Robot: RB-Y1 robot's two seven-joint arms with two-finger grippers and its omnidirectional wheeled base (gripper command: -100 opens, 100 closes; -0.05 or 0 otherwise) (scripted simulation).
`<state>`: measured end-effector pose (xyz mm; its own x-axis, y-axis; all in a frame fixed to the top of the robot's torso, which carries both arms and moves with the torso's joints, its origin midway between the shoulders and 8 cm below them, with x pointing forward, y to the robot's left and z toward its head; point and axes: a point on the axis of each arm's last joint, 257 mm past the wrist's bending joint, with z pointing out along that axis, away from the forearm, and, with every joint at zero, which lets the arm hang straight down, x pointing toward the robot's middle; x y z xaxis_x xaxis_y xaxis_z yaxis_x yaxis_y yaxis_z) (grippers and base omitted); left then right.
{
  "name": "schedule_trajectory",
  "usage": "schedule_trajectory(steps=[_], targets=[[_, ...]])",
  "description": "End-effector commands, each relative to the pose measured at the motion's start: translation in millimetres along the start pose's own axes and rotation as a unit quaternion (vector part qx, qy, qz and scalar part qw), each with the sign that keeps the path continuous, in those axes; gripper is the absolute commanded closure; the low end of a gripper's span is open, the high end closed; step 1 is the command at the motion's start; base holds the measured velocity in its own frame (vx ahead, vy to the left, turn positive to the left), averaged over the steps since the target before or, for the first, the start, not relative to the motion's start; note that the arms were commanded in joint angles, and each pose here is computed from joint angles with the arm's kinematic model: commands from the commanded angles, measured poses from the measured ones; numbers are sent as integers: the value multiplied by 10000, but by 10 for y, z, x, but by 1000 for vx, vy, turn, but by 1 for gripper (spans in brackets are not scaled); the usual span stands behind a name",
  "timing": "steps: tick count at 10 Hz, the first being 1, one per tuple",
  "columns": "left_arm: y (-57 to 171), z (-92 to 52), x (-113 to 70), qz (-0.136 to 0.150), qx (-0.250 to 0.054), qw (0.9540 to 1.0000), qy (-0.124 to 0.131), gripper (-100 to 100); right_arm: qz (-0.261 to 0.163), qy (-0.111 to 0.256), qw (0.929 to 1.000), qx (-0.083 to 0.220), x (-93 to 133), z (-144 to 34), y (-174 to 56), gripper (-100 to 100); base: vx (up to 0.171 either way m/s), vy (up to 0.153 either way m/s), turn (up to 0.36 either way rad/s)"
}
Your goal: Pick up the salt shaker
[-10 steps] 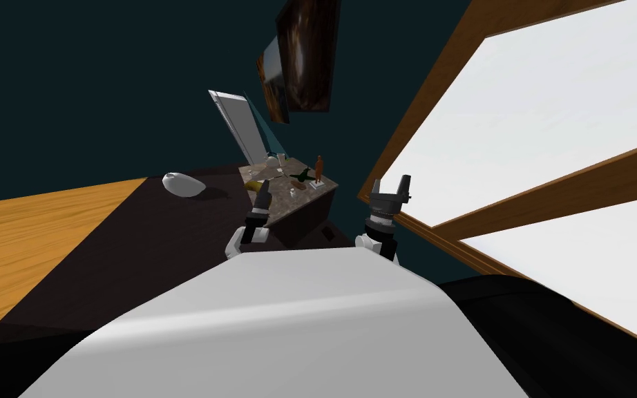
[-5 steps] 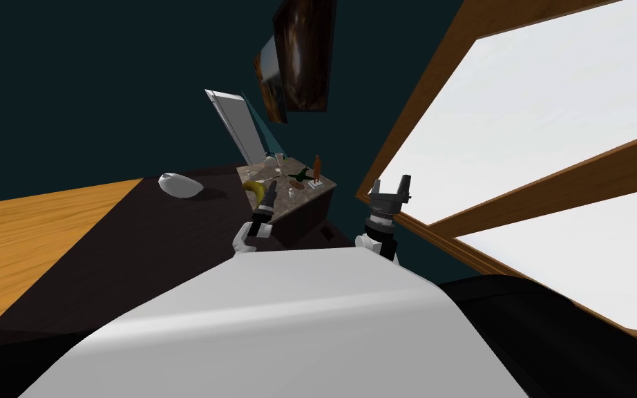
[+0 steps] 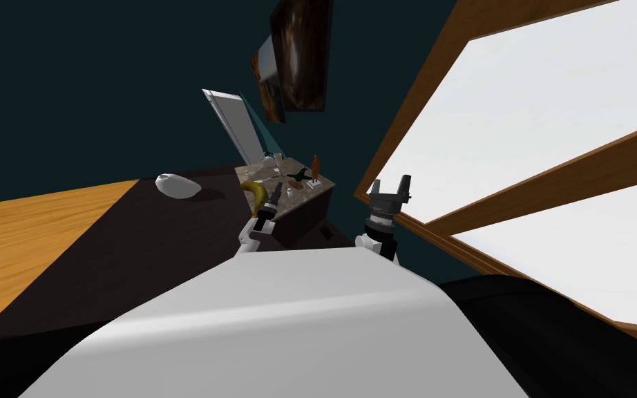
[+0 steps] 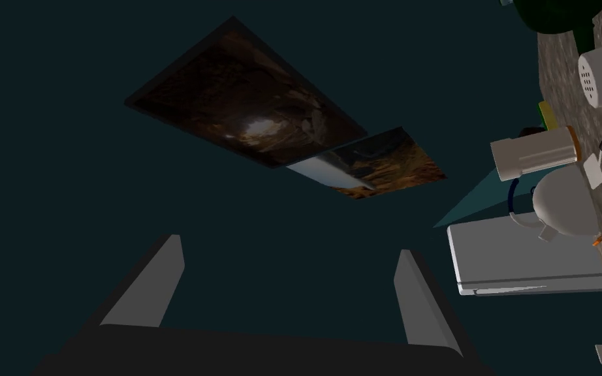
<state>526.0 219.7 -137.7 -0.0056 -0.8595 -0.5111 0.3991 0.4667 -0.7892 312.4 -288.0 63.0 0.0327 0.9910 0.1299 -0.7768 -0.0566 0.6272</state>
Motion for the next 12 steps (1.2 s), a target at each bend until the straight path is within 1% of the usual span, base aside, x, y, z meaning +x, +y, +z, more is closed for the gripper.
schedule_trajectory(steps=[1, 2, 3, 4, 5, 6, 7, 8, 9, 10, 11, 12], targets=[[133, 8, 55, 66, -144, 9998, 85, -100, 0, 0, 10000, 0, 0, 0, 0, 0, -8, -14, -15], [207, 95, 113, 208, -211, 9994, 189, -100, 0, 0, 10000, 0, 0, 0, 0, 0, -14, -19, -22], [273, 72, 134, 203, -280, 9992, 212, -100, 0, 0, 10000, 0, 0, 0, 0, 0, -13, -15, -17], [318, 168, 176, 356, -318, 9984, 305, -100, 0, 0, 10000, 0, 0, 0, 0, 0, -13, -20, -25], [418, 131, 207, 348, -423, 9979, 340, -100, 0, 0, 10000, 0, 0, 0, 0, 0, -9, -18, -17], [477, 219, 245, 508, -477, 9966, 437, -100, 0, 0, 10000, 0, 0, 0, 0, 0, -12, -20, -27], [566, 184, 272, 502, -570, 9960, 470, -100, 0, 0, 10000, 0, 0, 0, 0, 0, -11, -13, -14], [587, 286, 289, 671, -584, 9945, 549, -100, 0, 0, 10000, 0, 0, 0, 0, 0, -12, -17, -25], [705, 235, 324, 664, -709, 9935, 594, -100, 0, 0, 10000, 0, 0, 0, 0, 0, -10, -16, -13], [727, 336, 333, 838, -726, 9916, 671, -100, 0, 0, 10000, 0, 0, 0, 0, 0, -14, -21, -23], [868, 270, 371, 829, -875, 9901, 725, -100, 0, 0, 10000, 0, 0, 0, 0, 0, -9, -17, -18], [905, 361, 375, 1006, -909, 9875, 804, -100, 0, 0, 10000, 0, 0, 0, 0, 0, -11, -17, -20]])
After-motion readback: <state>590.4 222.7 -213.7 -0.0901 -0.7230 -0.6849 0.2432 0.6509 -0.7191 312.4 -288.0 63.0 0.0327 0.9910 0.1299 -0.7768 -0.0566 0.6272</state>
